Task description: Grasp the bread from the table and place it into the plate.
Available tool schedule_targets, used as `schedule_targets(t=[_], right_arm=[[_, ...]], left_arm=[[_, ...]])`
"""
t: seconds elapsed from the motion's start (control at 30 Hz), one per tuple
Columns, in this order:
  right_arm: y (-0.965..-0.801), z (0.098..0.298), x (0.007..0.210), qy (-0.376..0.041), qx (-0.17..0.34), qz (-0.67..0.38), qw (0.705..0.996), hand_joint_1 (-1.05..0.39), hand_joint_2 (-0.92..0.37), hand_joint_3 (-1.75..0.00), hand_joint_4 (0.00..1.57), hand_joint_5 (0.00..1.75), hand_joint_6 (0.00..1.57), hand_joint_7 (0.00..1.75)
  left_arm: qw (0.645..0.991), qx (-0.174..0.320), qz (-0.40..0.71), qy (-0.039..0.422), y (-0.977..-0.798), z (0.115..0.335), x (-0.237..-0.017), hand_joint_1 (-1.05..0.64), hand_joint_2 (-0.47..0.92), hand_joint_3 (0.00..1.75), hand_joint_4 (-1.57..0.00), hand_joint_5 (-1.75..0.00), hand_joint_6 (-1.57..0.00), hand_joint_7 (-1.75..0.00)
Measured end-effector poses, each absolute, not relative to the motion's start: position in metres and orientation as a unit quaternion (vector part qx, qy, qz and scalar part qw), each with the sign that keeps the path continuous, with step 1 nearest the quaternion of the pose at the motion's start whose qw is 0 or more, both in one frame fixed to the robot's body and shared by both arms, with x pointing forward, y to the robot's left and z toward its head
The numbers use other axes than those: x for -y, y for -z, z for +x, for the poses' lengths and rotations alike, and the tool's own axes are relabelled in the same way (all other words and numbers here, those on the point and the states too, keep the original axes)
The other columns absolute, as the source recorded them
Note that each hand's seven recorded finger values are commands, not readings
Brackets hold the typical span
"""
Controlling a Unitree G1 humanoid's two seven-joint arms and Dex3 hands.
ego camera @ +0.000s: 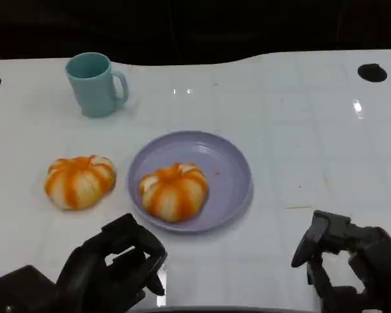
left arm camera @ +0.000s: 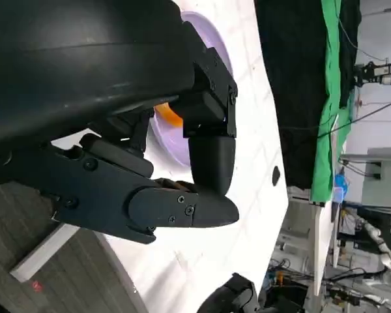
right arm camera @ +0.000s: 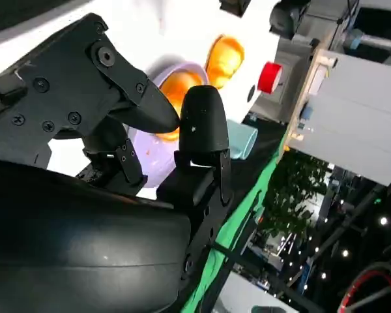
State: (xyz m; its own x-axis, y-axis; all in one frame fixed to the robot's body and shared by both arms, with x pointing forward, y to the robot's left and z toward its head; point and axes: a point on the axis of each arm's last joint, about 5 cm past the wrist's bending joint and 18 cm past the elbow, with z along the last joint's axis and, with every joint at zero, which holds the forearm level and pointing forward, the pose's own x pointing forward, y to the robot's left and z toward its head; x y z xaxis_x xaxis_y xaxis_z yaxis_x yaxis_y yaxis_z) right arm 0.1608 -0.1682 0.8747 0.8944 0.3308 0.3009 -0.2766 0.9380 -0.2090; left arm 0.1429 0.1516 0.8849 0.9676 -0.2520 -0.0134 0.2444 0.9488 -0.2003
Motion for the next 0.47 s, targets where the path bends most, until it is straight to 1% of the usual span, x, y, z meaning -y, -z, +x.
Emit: schedule_targets(t=[0.13,0.23,0.47], right_arm=[[-0.8736,0.1621,0.1682,-0.158,0.166,-0.084,0.97,-0.18,-0.37,-1.4,0.87,1.75,0.77,1.43],[-0.8734,0.1642,0.1682,-0.161,0.173,-0.087,0.968,-0.17,-0.37,-1.37,0.84,1.74,0.79,1.38],[-0.8736,0.1683,0.1689,-0.164,0.189,-0.092,0.964,-0.17,-0.37,-1.34,0.84,1.74,0.81,1.35]], left_arm=[[0.987,-0.016,-0.098,0.127,-0.8848,0.1429,-0.1525,-0.6,0.92,0.28,-0.67,-1.75,-0.58,-1.54],[0.987,-0.017,-0.097,0.128,-0.8841,0.1427,-0.1531,-0.6,0.92,0.28,-0.67,-1.75,-0.58,-1.54],[0.987,-0.014,-0.095,0.129,-0.8842,0.1425,-0.1536,-0.6,0.92,0.29,-0.66,-1.75,-0.57,-1.55]])
